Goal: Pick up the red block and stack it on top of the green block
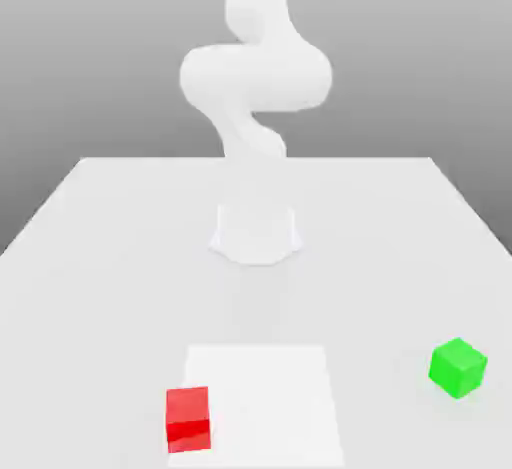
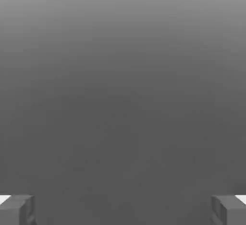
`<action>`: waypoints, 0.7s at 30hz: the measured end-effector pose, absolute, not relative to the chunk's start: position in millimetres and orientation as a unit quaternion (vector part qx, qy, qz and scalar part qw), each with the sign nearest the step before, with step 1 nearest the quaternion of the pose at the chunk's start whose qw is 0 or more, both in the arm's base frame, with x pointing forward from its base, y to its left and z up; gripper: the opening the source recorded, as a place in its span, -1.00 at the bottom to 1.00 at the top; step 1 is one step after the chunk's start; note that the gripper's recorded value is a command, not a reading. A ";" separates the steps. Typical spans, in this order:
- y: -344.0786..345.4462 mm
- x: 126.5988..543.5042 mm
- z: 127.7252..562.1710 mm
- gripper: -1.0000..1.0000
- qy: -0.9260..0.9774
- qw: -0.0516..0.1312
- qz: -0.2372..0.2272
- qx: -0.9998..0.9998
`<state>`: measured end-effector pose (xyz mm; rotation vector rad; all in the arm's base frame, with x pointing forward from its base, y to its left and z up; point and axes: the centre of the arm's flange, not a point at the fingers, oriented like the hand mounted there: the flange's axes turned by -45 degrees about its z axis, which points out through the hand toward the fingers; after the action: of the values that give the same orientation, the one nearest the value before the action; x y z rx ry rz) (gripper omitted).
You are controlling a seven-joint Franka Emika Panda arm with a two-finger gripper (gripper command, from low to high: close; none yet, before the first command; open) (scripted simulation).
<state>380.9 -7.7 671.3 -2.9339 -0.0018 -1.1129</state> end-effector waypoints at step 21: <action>-72.6 473.7 270.8 0.00 -0.054 -0.001 -0.049 -0.997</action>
<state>473.7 -72.6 270.8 -3.1344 -0.1689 -0.1542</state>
